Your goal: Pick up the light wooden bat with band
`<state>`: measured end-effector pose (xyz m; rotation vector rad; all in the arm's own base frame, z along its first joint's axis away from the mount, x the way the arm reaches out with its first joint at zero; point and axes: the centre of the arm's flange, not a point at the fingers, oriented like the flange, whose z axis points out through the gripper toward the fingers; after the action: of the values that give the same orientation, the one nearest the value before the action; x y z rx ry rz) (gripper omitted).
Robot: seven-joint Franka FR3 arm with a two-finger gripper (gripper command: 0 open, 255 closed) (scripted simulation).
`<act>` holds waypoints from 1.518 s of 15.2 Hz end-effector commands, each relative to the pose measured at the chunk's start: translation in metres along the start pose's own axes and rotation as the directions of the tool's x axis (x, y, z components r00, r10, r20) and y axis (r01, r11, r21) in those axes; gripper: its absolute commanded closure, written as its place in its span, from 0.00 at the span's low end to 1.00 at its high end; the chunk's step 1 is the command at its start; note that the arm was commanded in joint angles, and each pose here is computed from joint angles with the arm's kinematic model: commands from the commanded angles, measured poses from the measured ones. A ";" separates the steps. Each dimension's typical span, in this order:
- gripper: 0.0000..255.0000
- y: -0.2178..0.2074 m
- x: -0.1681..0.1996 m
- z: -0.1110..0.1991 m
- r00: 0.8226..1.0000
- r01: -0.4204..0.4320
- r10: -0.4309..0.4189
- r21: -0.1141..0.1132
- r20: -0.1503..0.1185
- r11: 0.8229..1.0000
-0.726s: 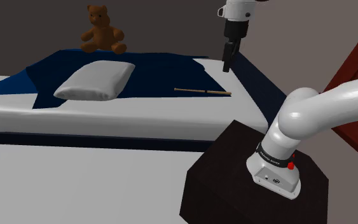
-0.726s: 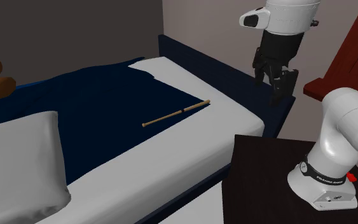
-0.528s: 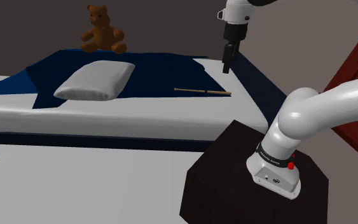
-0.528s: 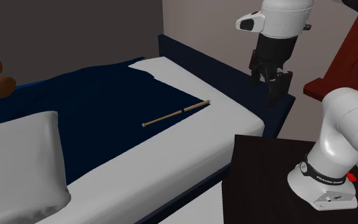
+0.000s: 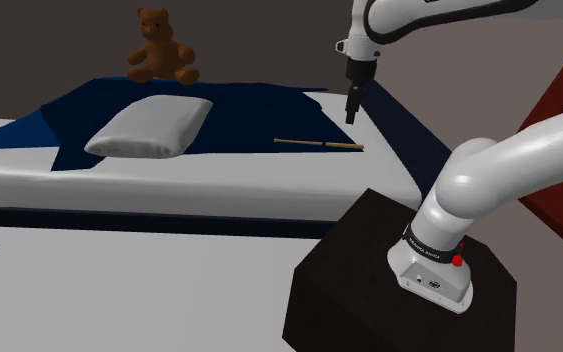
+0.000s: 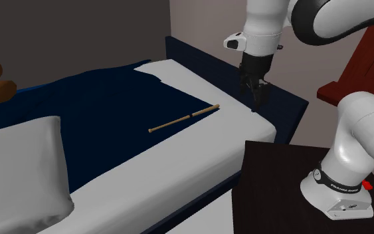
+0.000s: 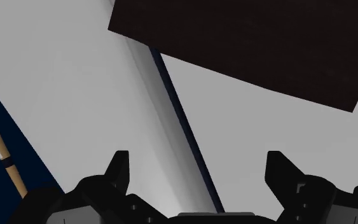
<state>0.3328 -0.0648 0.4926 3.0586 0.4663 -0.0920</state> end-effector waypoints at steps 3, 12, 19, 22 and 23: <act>0.00 0.041 0.010 0.032 0.999 0.047 -0.047 -0.005 -0.008 0.999; 0.00 0.129 0.044 0.101 0.989 0.147 -0.147 -0.012 -0.022 0.989; 0.00 0.196 0.076 0.155 0.974 0.224 -0.225 -0.020 -0.033 0.974; 0.00 0.224 0.092 0.177 0.966 0.257 -0.257 -0.023 -0.037 0.966; 0.00 0.233 0.098 0.185 0.963 0.267 -0.268 -0.024 -0.039 0.963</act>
<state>0.4817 -0.2596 0.3182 2.9709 0.8569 -0.0366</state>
